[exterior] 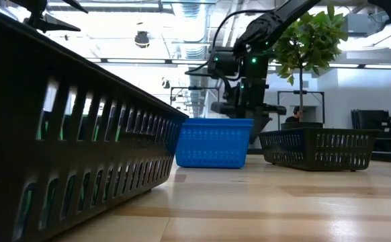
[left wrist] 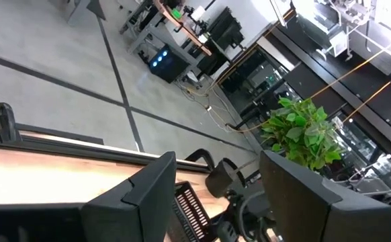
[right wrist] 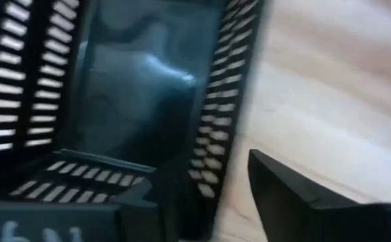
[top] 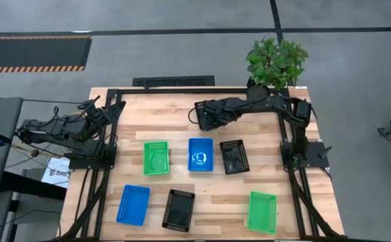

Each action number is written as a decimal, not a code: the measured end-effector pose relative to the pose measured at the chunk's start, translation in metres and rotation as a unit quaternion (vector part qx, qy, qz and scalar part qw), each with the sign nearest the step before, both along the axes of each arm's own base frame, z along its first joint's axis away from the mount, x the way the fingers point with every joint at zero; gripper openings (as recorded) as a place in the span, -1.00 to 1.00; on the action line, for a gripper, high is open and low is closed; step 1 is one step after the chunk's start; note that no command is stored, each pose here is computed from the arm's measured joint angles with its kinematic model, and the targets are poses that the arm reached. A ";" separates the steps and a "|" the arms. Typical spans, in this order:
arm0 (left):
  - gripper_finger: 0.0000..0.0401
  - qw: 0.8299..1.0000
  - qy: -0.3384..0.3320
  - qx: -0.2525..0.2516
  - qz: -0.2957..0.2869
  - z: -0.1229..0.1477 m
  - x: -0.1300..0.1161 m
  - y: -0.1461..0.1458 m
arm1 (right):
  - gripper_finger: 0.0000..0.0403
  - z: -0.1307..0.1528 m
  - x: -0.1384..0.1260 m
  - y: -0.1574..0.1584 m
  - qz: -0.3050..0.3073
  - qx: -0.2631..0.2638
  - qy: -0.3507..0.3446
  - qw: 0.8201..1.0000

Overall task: Stack baskets by color
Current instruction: Stack the top black bin on top of the middle black bin

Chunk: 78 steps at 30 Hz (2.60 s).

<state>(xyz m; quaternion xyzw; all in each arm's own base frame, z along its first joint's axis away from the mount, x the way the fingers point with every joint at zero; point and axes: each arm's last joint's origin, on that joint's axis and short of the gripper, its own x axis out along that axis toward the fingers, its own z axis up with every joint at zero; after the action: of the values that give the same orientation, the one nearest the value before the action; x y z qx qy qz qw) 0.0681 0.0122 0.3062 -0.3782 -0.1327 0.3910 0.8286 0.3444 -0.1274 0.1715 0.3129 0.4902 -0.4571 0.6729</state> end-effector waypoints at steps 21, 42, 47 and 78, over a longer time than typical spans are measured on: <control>0.01 1.000 0.000 -0.003 0.013 -0.001 -0.001 0.001 | -0.94 0.101 -0.049 0.033 -0.007 -0.004 -0.081 0.997; 0.01 1.000 0.005 0.002 0.011 -0.001 -0.001 0.000 | -0.90 0.086 -0.115 0.229 -0.104 0.001 -0.055 0.993; 0.01 1.000 0.006 0.003 0.010 -0.001 -0.001 0.000 | -0.92 0.075 -0.106 0.228 -0.086 -0.014 -0.027 0.996; 0.01 1.000 0.006 0.003 0.010 -0.001 -0.001 0.000 | -0.75 0.056 -0.103 0.231 -0.087 0.015 -0.085 0.992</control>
<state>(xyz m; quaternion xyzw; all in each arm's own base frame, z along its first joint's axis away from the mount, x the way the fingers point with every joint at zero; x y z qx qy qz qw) 0.0674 0.0126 0.3051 -0.3721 -0.1320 0.4010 0.8266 0.2418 0.1033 0.2270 0.4025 0.4091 -0.4782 0.6648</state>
